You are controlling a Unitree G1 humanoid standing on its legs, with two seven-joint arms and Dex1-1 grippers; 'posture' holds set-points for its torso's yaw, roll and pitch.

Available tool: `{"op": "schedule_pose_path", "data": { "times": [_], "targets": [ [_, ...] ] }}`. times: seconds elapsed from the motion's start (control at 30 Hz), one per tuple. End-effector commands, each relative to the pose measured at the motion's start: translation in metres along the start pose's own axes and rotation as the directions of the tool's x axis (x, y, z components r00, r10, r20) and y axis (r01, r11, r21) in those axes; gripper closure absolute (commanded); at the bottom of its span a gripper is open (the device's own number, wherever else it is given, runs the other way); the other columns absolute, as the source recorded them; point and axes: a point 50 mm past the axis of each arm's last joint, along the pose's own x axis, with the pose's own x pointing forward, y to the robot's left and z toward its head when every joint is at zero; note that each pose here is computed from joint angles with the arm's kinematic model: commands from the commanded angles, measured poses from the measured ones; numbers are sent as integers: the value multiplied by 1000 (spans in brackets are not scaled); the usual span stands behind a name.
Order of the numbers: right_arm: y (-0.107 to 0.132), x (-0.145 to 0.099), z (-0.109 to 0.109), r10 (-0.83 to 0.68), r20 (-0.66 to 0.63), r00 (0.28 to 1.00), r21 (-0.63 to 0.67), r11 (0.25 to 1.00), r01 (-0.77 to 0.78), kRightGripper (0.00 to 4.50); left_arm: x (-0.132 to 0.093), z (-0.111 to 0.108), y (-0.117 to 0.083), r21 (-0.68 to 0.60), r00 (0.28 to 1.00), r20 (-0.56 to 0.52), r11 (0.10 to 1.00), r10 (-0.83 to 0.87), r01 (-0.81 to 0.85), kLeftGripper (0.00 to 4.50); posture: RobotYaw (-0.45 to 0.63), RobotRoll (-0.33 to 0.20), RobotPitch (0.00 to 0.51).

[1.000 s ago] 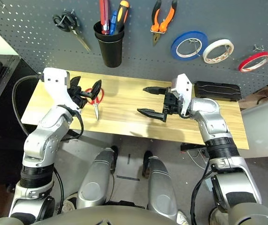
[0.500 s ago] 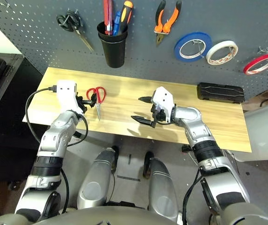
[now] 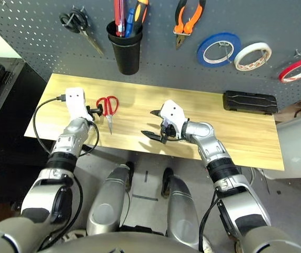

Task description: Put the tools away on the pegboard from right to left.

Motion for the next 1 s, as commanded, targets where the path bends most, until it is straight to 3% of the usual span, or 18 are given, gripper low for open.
{"op": "schedule_pose_path", "data": {
  "times": [0.03, 0.43, 0.53, 0.87, 1.0],
  "targets": [
    [5, 0, 0, 16, -10, 1000, -3, 1000, -16, 0, 2, -18, 1, 14, 997, -70, 1000, 25, -24, 12, 262, 0, 379],
    [4, 0, 6, 13, 1, 1000, -11, 1000, -13, 0, 5, -39, 4, 17, 979, -200, 999, 52, -50, 12, 243, 0, 374],
    [4, -1, 7, 15, 1, 1000, -14, 1000, -15, 0, 4, -48, -1, 15, 971, -240, 1000, 20, -17, 585, 241, 0, 371],
    [4, -3, 9, 39, 8, 999, -26, 999, -39, 0, 1, -53, -6, -39, 972, -234, 999, 5, -15, 4483, 248, 0, 358],
    [3, -2, 10, 44, 14, 999, -34, 998, -43, 0, 0, -49, -6, -86, 979, -206, 996, 12, -31, 4483, 260, 0, 343]
  ]
}}
